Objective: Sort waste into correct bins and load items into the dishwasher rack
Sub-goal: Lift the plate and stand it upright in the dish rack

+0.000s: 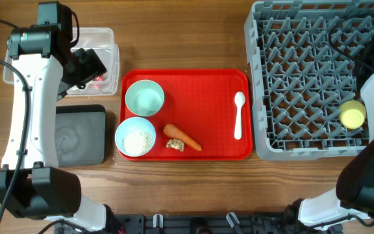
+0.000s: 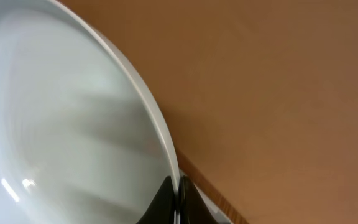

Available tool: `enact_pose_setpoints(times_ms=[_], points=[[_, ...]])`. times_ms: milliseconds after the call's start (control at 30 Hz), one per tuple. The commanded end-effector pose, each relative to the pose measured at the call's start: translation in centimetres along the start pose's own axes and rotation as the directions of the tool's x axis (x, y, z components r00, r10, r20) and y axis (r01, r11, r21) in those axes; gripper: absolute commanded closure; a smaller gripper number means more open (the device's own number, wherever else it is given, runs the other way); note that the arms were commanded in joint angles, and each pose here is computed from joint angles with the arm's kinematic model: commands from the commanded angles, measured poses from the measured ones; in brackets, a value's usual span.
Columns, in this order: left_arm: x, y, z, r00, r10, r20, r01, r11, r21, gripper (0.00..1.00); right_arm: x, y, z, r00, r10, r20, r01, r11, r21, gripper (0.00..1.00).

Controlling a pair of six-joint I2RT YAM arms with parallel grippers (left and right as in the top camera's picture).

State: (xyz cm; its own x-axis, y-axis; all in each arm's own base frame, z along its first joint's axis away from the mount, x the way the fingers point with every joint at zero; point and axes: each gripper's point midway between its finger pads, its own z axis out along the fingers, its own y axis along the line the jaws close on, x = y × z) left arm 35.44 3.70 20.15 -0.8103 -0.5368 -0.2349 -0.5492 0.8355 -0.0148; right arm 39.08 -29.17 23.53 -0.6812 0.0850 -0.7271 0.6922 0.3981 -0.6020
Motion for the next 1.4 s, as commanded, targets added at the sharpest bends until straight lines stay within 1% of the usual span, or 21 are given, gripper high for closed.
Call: enact_pose_setpoints(times_ms=[0,167,433,533,600,700,733,767,833,933,1033,1133,1200,1267,1333,1367], points=[[-0.2,0.0,-0.5,1.000,-0.012,0.010,0.012,1.000,0.015,0.05,-0.2,-0.8,0.2,1.000,-0.017,-0.008,0.018,0.998,0.062,0.96],[-0.2,0.0,-0.5,1.000,-0.012,0.011,0.012,1.000,0.016,0.04,0.3,0.5,0.3,0.999,-0.048,-0.016,0.048,0.999,-0.007,0.96],[-0.1,0.0,-0.5,1.000,-0.012,0.010,0.012,1.000,0.015,0.04,1.5,1.3,1.0,0.995,-0.083,-0.049,0.082,0.996,-0.024,0.96],[-0.2,-0.1,-0.5,1.000,-0.012,0.012,0.012,1.000,0.017,0.04,1.0,3.5,0.4,0.996,-0.090,-0.013,0.088,0.987,-0.134,0.96],[-0.2,-0.1,-0.5,1.000,-0.012,0.014,0.012,1.000,0.018,0.04,0.8,4.5,-0.2,0.995,-0.102,-0.001,0.101,0.982,-0.163,0.96],[-0.2,-0.1,-0.5,1.000,-0.012,0.014,0.012,1.000,0.017,0.04,0.8,6.8,-1.6,0.990,-0.139,0.020,0.139,0.960,-0.244,0.95],[-0.2,-0.1,-0.5,1.000,-0.012,0.013,0.012,1.000,0.017,0.04,0.9,7.6,-2.2,0.988,-0.155,0.026,0.156,0.950,-0.272,0.94],[-0.2,-0.1,-0.5,1.000,-0.012,0.013,0.012,1.000,0.017,0.04,1.2,8.3,-2.7,0.984,-0.175,0.026,0.175,0.940,-0.294,0.88],[-0.2,-0.1,-0.5,1.000,-0.012,0.013,0.012,1.000,0.017,0.04,1.9,9.0,-3.5,0.976,-0.216,0.018,0.210,0.925,-0.316,0.40],[-0.2,-0.1,-0.5,1.000,-0.012,0.013,0.012,1.000,0.017,0.03,2.5,9.4,-3.9,0.971,-0.241,0.005,0.229,0.915,-0.331,0.32],[-0.2,-0.1,-0.5,1.000,-0.012,0.013,0.012,1.000,0.017,0.02,2.8,9.3,-4.3,0.973,-0.229,-0.009,0.211,0.911,-0.355,0.25],[-0.2,-0.1,-0.5,1.000,-0.012,0.013,0.012,1.000,0.017,0.02,2.3,9.8,-5.7,0.977,-0.214,0.019,0.200,0.875,-0.440,0.24],[-0.2,-0.1,-0.5,1.000,-0.012,0.013,0.012,1.000,0.018,0.02,1.4,10.2,-7.5,0.981,-0.185,0.058,0.188,0.832,-0.522,0.24],[-0.2,-0.1,-0.5,1.000,-0.012,0.012,0.012,1.000,0.020,0.01,0.2,10.9,-10.4,0.983,-0.149,0.112,0.186,0.762,-0.621,0.24],[-0.2,-0.1,-0.5,1.000,-0.012,0.011,0.012,1.000,0.020,0.00,-0.5,11.3,-13.0,0.980,-0.126,0.151,0.196,0.698,-0.689,0.24],[-0.2,-0.2,-0.5,1.000,-0.012,0.011,0.011,1.000,0.020,0.00,-0.7,12.0,-16.5,0.982,-0.096,0.163,0.187,0.618,-0.763,0.24]])
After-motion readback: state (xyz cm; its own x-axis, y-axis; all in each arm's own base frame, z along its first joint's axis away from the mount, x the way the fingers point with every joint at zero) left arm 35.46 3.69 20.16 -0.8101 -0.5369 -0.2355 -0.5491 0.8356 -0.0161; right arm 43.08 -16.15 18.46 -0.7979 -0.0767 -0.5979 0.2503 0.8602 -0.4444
